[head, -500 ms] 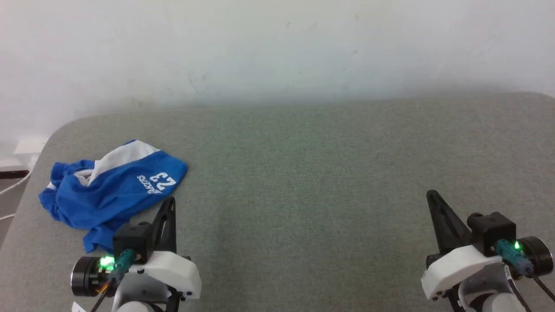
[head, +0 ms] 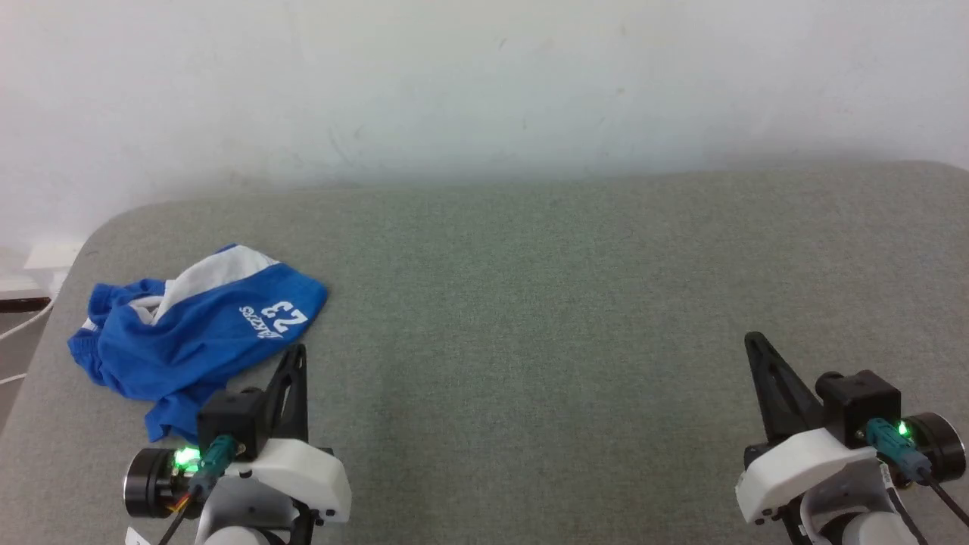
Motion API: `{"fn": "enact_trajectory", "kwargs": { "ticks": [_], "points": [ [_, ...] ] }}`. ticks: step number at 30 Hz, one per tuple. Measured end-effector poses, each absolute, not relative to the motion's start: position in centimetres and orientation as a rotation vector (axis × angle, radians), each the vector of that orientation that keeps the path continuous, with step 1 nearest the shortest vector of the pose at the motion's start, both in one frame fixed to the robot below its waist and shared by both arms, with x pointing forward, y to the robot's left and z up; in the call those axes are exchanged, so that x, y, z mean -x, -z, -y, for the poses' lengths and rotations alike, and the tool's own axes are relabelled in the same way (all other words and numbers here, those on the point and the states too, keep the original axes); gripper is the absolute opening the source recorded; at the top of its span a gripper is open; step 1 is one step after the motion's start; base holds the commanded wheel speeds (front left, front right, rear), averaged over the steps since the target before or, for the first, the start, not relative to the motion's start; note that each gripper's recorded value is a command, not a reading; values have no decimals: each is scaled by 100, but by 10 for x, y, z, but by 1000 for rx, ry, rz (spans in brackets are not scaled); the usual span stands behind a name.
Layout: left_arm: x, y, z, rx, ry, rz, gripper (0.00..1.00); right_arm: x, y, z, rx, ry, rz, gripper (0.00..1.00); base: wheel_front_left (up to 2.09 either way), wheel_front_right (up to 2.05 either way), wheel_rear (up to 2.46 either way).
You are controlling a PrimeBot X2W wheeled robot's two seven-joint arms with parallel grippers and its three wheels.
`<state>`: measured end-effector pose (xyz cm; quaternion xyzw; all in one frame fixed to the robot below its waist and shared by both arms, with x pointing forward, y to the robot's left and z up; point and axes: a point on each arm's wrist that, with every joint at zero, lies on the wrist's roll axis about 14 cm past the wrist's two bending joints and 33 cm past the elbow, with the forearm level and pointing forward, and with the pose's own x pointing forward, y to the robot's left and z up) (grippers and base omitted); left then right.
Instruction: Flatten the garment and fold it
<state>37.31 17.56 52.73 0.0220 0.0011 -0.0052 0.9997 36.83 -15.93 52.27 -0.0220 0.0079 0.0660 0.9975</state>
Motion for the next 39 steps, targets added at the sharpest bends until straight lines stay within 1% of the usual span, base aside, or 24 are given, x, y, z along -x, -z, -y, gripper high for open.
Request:
{"fn": "enact_trajectory", "kwargs": {
  "ticks": [5,6,23,39],
  "points": [
    [-373,-527,-176,-44,10,-2,0,-368,-523,159,44,-132,-16,0,0,0,0],
    [-373,-527,-176,-44,10,-2,100,-368,-523,159,44,-132,-16,100,0,0,0],
    [-370,-524,-177,-36,3,-5,100,-371,-523,155,44,-146,-12,100,0,0,0],
    [-354,-526,-208,-10,-101,20,100,-382,-527,123,42,-238,9,100,0,0,0]
  ]
}}
